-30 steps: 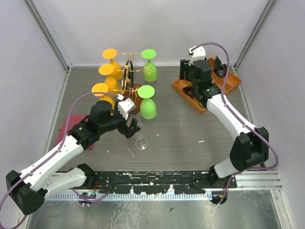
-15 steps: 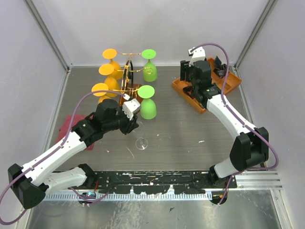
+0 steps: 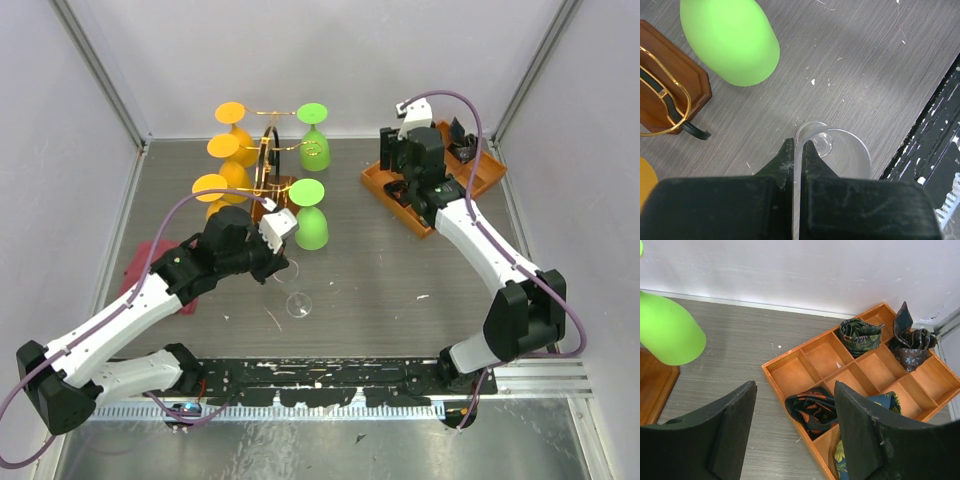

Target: Place the wine glass upside down on the wine glass rack

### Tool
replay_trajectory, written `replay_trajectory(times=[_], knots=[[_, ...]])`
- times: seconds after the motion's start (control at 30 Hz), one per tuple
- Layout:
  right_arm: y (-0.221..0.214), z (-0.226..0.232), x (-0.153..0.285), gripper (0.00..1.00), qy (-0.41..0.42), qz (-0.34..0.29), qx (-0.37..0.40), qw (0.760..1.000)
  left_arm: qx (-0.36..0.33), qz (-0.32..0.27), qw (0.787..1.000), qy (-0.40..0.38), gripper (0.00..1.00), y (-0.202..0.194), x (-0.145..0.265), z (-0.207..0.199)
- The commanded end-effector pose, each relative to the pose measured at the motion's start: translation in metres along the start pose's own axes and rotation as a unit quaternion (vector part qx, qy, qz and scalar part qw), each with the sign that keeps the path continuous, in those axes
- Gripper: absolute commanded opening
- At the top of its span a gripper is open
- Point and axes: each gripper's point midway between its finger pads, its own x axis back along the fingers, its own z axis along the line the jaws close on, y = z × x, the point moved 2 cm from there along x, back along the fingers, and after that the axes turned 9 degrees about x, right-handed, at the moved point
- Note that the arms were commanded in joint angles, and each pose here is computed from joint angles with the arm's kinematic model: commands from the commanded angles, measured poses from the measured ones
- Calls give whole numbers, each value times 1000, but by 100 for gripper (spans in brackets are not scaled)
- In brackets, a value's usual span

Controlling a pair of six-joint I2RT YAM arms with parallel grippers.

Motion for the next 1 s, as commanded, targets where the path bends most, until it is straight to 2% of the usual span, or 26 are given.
replay_trajectory(times=[0.0,0.23,0.4,0.63,0.97], knots=[[35,-18,21,69,-28,-39,-7,999,4,-21,1000,-21,0,15,7,-10],[43,-30,33,69,-52,-38,-13,998,6,-57,997,-44,0,33,20,-20],[54,-40,45,69,-69,-33,-30,997,-1,-158,984,-85,0,82,49,-39],[77,-56,69,77,-92,-46,-89,991,-39,-309,942,-126,0,157,101,-61],[101,-127,112,76,-204,-96,-193,955,-110,-460,877,-85,0,238,142,-59]])
